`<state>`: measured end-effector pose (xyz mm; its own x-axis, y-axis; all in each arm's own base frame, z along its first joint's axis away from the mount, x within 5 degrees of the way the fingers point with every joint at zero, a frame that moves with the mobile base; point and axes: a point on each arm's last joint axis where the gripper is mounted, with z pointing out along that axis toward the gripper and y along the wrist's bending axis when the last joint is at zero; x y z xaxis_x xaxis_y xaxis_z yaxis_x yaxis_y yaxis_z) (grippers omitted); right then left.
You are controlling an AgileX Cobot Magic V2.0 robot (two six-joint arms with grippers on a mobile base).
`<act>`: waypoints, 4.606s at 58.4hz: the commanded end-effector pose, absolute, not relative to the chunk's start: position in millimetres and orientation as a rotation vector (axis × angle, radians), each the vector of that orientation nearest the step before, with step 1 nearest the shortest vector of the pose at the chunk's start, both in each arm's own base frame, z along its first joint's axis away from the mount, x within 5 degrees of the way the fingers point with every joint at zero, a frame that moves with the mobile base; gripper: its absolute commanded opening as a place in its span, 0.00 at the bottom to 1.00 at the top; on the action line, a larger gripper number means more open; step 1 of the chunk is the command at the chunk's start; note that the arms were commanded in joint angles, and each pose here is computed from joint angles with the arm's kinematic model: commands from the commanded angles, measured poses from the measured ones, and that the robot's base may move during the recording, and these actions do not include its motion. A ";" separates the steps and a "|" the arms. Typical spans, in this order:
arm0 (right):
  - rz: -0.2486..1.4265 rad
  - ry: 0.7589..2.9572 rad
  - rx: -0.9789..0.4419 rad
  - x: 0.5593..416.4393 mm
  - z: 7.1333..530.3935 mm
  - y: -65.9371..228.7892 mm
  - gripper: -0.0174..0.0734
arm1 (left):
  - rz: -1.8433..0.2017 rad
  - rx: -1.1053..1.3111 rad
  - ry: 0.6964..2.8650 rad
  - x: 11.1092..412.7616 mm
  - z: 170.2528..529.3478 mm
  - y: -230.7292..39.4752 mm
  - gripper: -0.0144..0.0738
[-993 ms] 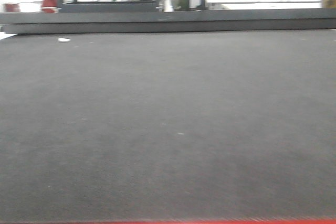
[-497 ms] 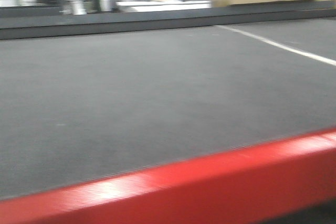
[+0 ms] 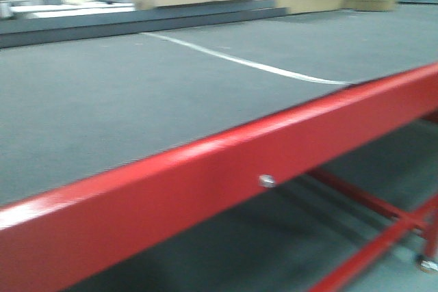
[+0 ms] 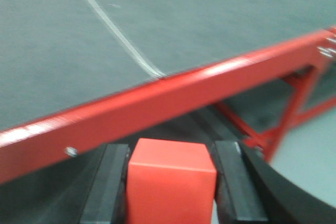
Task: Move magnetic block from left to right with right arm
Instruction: 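Turn the base away from the platform while holding the cube, then drive the base forward along the red table holding the cube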
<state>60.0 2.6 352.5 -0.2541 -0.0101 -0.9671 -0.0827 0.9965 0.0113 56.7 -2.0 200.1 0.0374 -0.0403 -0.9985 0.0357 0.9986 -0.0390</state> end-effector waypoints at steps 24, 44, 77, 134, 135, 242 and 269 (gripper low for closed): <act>0.053 1.723 -0.083 60.8 367.9 2.5 0.36 | -0.062 -0.018 1.443 55.4 205.7 -1.2 0.02; 0.053 1.723 -0.083 60.8 367.9 2.5 0.36 | -0.062 -0.018 1.443 55.4 205.7 -1.2 0.02; 0.053 1.723 -0.083 60.8 367.9 2.5 0.36 | -0.062 -0.018 1.443 55.4 205.7 -1.2 0.02; 0.053 1.723 -0.083 60.8 367.9 2.5 0.36 | -0.062 -0.018 1.443 55.4 205.7 -1.2 0.02; 0.053 1.723 -0.083 60.8 367.9 2.5 0.36 | -0.062 -0.018 1.443 55.4 205.7 -1.2 0.02; 0.053 1.723 -0.083 60.8 367.9 2.5 0.36 | -0.062 -0.018 1.443 55.4 205.7 -1.2 0.02; 0.053 1.723 -0.083 60.8 367.9 2.5 0.36 | -0.062 -0.018 1.443 55.4 205.7 -1.2 0.02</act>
<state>60.0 2.6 352.5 -0.2541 -0.0101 -0.9671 -0.0827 0.9965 0.0113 56.7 -2.0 200.1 0.0374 -0.0403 -0.9985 0.0357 0.9986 -0.0390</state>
